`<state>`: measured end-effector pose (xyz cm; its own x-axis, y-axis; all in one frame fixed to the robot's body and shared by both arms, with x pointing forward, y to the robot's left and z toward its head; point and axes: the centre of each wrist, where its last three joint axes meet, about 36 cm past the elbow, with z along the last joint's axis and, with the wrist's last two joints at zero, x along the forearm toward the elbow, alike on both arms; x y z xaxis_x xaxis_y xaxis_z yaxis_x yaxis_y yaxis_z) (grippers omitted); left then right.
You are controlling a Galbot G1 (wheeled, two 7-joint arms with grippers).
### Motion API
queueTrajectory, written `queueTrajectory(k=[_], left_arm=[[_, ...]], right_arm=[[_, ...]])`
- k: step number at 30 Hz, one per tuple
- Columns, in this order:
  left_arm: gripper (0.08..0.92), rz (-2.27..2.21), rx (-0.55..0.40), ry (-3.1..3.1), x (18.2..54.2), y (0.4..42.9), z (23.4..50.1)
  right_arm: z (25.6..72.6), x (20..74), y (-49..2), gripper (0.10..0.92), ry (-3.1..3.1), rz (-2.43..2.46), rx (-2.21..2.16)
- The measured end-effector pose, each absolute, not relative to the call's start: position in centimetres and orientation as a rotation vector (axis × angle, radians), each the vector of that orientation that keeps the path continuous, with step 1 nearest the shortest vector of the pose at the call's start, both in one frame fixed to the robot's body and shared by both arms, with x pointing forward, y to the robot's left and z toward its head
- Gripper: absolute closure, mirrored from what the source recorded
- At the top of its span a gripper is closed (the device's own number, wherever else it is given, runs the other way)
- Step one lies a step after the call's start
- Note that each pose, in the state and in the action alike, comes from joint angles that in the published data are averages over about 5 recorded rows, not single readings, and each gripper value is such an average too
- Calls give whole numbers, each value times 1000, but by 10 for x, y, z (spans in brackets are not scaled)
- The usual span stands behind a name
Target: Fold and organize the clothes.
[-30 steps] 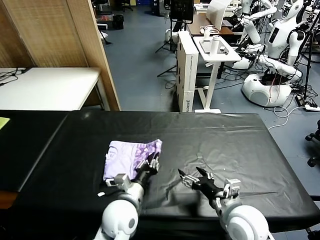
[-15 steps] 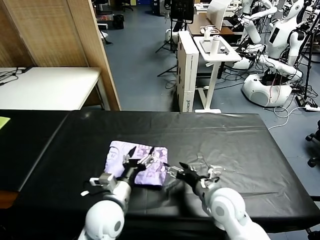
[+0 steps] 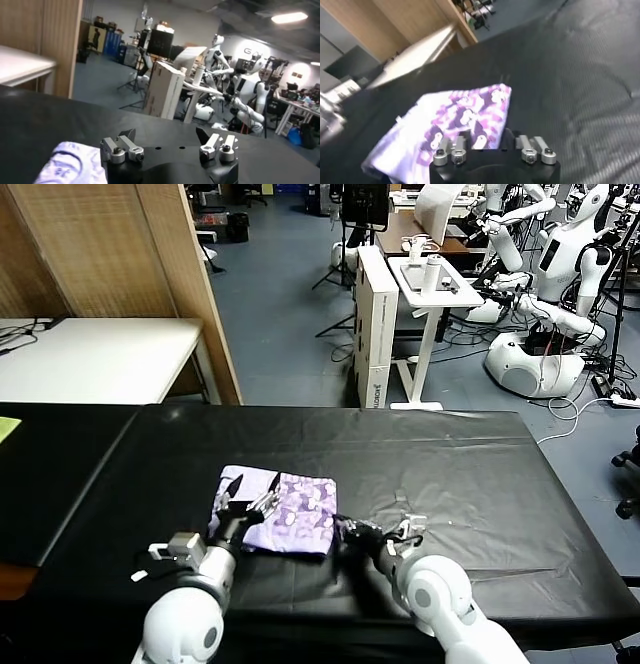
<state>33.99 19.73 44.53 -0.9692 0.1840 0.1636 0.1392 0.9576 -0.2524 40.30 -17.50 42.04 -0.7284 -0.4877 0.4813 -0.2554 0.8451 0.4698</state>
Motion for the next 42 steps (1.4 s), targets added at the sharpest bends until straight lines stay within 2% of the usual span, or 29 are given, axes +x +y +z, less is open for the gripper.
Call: queueTrajectory(k=[2, 15, 18, 23, 27, 30, 34, 42], left_arm=[[92, 354, -232, -2923, 340, 200, 444], [92, 353, -181, -2935, 344, 208, 431], [92, 358, -162, -2955, 346, 208, 427], [92, 336, -116, -2970, 346, 213, 419], [92, 332, -120, -2996, 343, 219, 410], [92, 339, -140, -3003, 341, 225, 407], [92, 316, -143, -2997, 338, 232, 407], [92, 261, -93, -2963, 314, 250, 417]], right_arm=[[423, 404, -180, 882, -2426, -462, 519], [441, 397, -219, 870, -2485, -257, 457], [446, 393, -224, 740, -2534, -231, 487], [450, 386, -232, 406, -2657, -170, 526], [446, 376, -236, 189, -2796, -90, 533], [441, 367, -239, 125, -2901, -5, 531], [436, 352, -242, 116, -2976, 93, 490], [438, 311, -258, 115, -3039, 147, 353]])
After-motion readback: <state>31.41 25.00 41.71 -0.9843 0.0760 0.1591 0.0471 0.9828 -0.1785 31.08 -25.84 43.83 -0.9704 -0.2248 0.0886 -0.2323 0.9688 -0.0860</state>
